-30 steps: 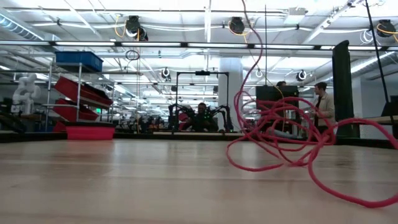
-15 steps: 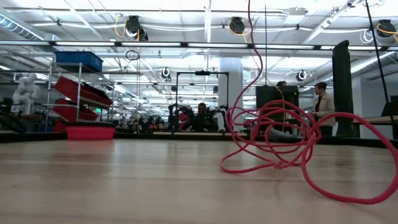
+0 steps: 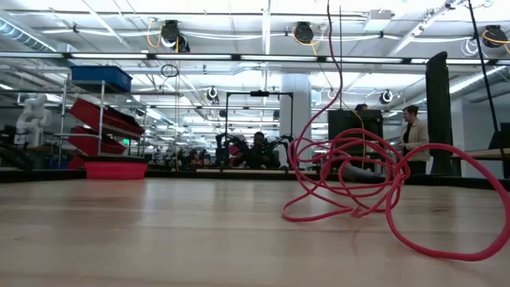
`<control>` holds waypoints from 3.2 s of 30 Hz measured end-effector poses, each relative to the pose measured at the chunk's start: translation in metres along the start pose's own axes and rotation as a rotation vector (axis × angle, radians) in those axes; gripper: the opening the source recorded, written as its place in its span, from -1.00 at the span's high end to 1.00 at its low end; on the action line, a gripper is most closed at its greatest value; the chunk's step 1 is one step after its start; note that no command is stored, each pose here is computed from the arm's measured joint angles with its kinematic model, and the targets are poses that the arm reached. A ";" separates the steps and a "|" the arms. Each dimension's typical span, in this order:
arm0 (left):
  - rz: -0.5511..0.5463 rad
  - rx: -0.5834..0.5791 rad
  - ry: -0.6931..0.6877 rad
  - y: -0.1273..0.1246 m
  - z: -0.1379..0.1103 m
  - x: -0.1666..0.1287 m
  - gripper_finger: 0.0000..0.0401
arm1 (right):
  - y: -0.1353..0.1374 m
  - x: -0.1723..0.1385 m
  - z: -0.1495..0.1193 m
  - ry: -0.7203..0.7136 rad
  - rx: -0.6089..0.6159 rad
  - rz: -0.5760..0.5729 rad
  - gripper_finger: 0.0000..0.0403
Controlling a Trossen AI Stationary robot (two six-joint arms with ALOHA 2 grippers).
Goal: Coil cords
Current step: Coil the red wire onto the spool
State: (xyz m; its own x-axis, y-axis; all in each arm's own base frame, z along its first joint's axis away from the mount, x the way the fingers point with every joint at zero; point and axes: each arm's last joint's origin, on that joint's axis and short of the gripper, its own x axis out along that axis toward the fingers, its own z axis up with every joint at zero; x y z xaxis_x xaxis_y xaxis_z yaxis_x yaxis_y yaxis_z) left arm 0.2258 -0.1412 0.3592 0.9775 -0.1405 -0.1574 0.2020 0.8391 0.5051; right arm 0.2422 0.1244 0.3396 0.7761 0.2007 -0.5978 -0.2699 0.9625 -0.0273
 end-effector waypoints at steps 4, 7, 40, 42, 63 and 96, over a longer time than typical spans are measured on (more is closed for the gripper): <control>0.003 0.018 0.000 0.000 0.000 0.000 0.96 | 0.008 -0.001 -0.001 0.003 -0.007 0.040 1.00; -0.012 0.017 -0.023 0.000 0.002 -0.001 0.96 | 0.012 -0.002 -0.003 0.013 0.004 0.050 1.00; -0.063 -0.108 0.086 0.018 -0.034 0.015 0.96 | 0.022 -0.014 0.023 -0.208 -0.130 0.008 1.00; -0.061 -0.109 0.089 0.019 -0.035 0.016 0.96 | 0.022 -0.014 0.024 -0.212 -0.137 0.008 1.00; -0.332 -0.176 -0.098 0.014 -0.057 0.075 0.96 | 0.032 -0.008 0.042 -0.409 -0.319 -0.008 1.00; -0.434 -0.139 -0.318 0.020 -0.025 0.043 0.96 | 0.066 -0.022 0.039 -0.220 -0.268 0.078 1.00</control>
State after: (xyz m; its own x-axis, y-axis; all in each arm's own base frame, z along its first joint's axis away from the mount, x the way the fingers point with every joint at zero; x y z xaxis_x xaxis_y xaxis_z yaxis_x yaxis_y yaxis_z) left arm 0.2700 -0.1170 0.3416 0.7810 -0.6225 -0.0510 0.6013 0.7272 0.3312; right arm 0.2297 0.1908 0.3826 0.8436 0.3343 -0.4203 -0.4506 0.8664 -0.2152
